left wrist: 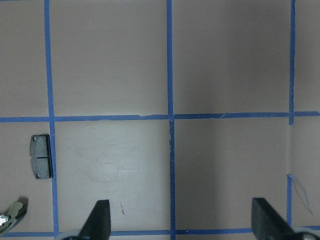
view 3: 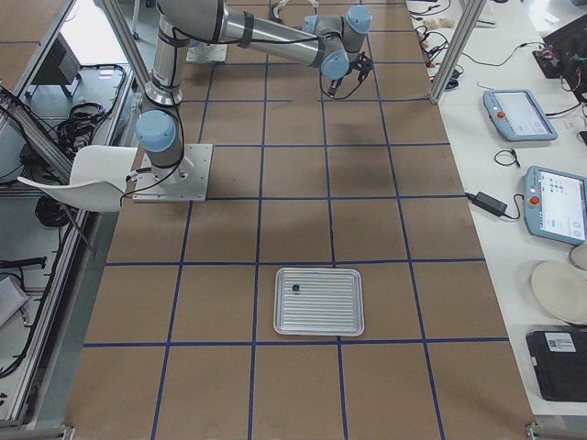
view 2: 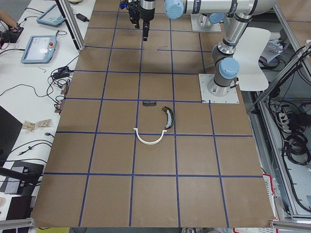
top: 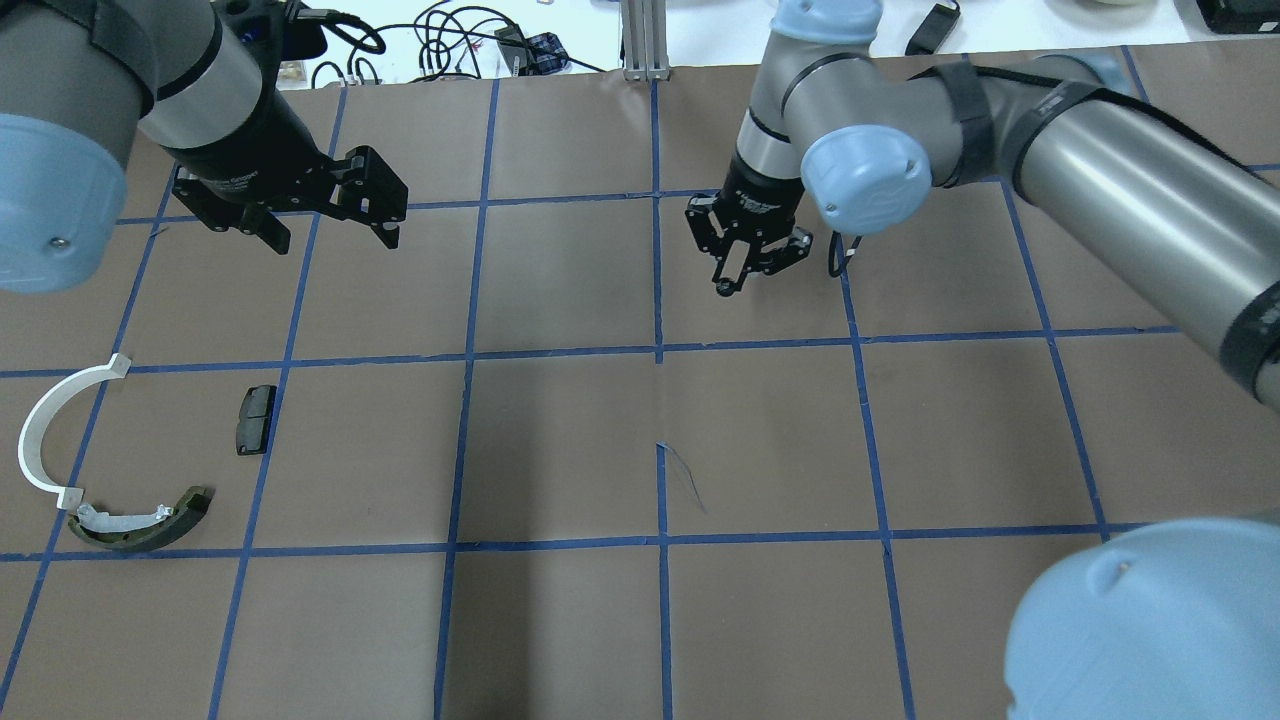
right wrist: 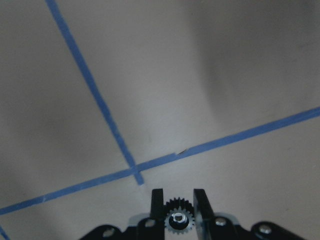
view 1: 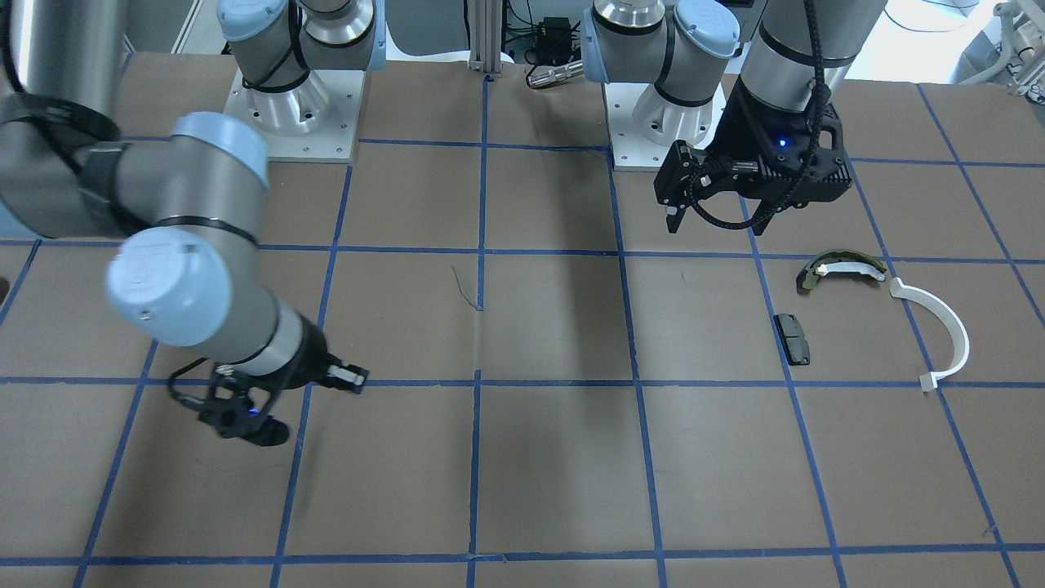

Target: Place bearing gear from tray to pile

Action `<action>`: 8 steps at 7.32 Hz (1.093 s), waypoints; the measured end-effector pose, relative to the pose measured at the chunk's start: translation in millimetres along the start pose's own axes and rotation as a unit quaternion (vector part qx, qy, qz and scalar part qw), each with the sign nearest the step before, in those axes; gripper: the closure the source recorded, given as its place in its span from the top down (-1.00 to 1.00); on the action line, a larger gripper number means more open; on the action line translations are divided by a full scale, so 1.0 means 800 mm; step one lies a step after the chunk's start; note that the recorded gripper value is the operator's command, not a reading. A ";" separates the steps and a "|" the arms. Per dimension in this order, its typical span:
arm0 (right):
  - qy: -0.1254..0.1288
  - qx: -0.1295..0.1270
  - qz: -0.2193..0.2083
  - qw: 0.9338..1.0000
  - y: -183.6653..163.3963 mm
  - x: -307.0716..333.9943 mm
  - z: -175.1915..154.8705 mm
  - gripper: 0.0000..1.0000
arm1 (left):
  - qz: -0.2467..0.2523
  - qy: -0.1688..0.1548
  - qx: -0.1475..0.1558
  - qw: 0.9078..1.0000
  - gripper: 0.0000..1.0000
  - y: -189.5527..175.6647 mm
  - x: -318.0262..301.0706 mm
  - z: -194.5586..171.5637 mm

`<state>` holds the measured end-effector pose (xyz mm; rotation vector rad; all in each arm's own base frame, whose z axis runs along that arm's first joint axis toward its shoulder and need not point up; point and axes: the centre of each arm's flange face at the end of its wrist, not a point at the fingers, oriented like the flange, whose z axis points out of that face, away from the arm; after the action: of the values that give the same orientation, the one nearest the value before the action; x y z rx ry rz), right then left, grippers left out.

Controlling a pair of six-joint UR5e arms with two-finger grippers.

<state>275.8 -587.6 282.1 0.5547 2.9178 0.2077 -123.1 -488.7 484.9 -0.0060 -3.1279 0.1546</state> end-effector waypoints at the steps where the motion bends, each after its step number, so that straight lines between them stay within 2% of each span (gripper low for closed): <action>1: -0.007 -0.004 0.001 1.000 0.031 -0.022 0.023 -1.00 | 0.000 0.000 0.000 1.000 1.00 0.001 0.000 0.000; 4: 0.005 -0.025 -0.006 1.000 0.120 -0.068 0.104 -1.00 | 0.000 0.000 -0.001 1.000 1.00 0.001 0.000 0.001; 5: 0.003 -0.021 -0.007 1.000 0.136 -0.076 0.127 -0.46 | 0.000 0.000 -0.001 1.000 1.00 0.000 0.000 0.002; 6: -0.001 -0.014 -0.007 1.000 0.144 -0.081 0.140 0.77 | 0.000 0.000 -0.001 1.000 1.00 0.000 0.000 0.002; 7: -0.001 -0.005 -0.009 1.000 0.145 -0.083 0.144 1.00 | 0.000 0.000 -0.001 1.000 1.00 0.000 0.000 0.002; 8: 0.004 0.011 -0.012 1.000 0.140 -0.081 0.140 1.00 | 0.000 0.000 -0.001 1.000 1.00 -0.001 0.000 0.001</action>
<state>395.8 -497.2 200.2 0.5244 2.9360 0.1741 -123.2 -489.6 484.1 -0.0063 -3.1282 0.1521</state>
